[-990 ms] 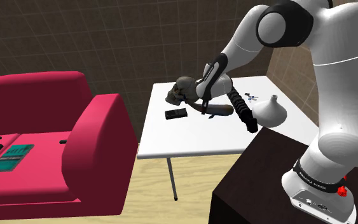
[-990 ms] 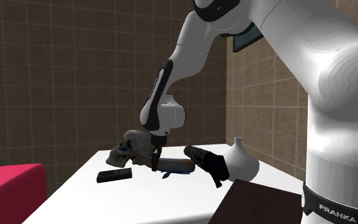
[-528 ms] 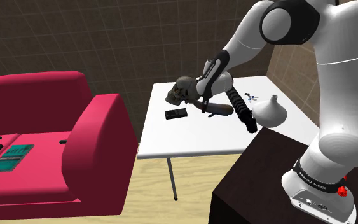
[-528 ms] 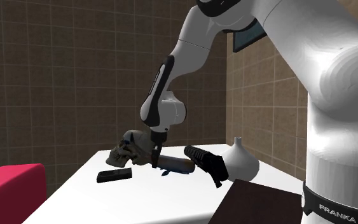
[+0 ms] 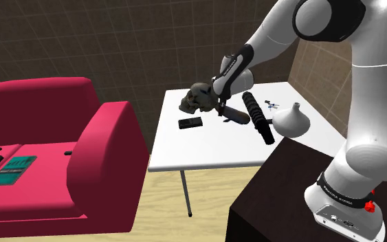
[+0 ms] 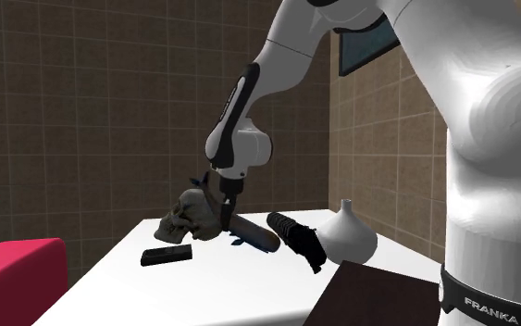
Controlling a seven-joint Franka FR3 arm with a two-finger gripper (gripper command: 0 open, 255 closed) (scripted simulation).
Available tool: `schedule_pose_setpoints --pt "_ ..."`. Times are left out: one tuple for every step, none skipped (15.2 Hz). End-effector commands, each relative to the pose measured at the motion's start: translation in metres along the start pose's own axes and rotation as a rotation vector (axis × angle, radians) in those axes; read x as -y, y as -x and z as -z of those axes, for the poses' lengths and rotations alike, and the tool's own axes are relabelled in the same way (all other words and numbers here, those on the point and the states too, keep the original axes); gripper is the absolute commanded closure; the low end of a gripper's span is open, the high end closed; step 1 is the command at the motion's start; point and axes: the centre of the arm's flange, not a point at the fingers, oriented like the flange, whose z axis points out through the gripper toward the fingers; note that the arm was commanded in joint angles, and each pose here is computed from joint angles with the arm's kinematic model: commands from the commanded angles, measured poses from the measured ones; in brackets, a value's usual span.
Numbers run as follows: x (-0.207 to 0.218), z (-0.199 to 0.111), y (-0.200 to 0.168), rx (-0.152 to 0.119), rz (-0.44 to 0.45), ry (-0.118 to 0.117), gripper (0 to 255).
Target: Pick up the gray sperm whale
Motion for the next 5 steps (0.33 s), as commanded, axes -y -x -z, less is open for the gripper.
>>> schedule_pose_setpoints --pt "-0.003 0.011 -0.002 -0.001 0.001 0.001 255" --pt "-0.003 0.016 -0.003 -0.001 0.001 0.001 255" --pt "-0.004 0.021 -0.004 -0.001 0.001 0.001 255" --pt "-0.004 0.022 -0.004 -0.001 0.000 0.001 255" --pt "-0.004 0.022 -0.004 -0.001 0.001 0.001 255"
